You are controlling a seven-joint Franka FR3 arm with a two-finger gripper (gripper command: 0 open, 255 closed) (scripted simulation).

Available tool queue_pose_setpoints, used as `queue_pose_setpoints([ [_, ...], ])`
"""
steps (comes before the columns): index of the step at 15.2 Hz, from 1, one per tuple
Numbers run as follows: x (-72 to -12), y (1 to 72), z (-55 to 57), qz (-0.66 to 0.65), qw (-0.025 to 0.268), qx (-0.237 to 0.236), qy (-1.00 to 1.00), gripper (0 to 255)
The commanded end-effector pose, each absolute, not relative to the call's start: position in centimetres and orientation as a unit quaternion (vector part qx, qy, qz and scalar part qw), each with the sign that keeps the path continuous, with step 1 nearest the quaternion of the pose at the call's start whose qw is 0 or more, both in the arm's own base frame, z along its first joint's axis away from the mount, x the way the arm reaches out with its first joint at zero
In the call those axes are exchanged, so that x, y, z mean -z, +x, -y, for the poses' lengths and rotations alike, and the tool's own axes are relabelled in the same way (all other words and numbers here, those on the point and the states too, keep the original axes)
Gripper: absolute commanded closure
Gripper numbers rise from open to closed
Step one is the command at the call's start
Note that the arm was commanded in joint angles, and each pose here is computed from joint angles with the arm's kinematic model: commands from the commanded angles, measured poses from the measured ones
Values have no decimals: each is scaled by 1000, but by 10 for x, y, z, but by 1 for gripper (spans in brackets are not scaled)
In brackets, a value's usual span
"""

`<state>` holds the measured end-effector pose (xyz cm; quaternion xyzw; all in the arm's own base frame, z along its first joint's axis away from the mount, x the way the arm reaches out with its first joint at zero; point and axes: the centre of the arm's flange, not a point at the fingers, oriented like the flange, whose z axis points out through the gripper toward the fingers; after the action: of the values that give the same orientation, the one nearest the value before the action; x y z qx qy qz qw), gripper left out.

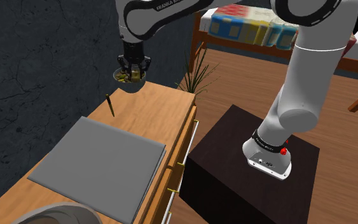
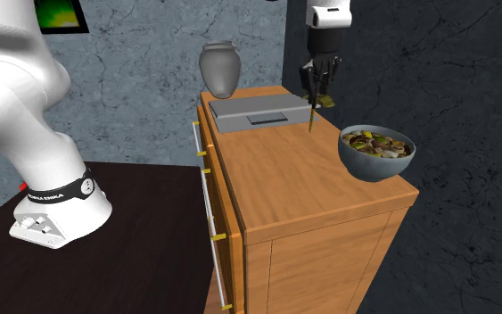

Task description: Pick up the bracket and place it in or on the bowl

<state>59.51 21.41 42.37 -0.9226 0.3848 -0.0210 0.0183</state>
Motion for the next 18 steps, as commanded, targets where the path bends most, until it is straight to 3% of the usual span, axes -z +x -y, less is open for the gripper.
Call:
queue_pose_setpoints([
  [1, -424, 621, -205, -385, 18, 21, -923, 255],
  [11, -431, 743, -151, -385, 18, 21, -923, 255],
  [18, -394, 743, -151, -385, 18, 21, -923, 255],
])
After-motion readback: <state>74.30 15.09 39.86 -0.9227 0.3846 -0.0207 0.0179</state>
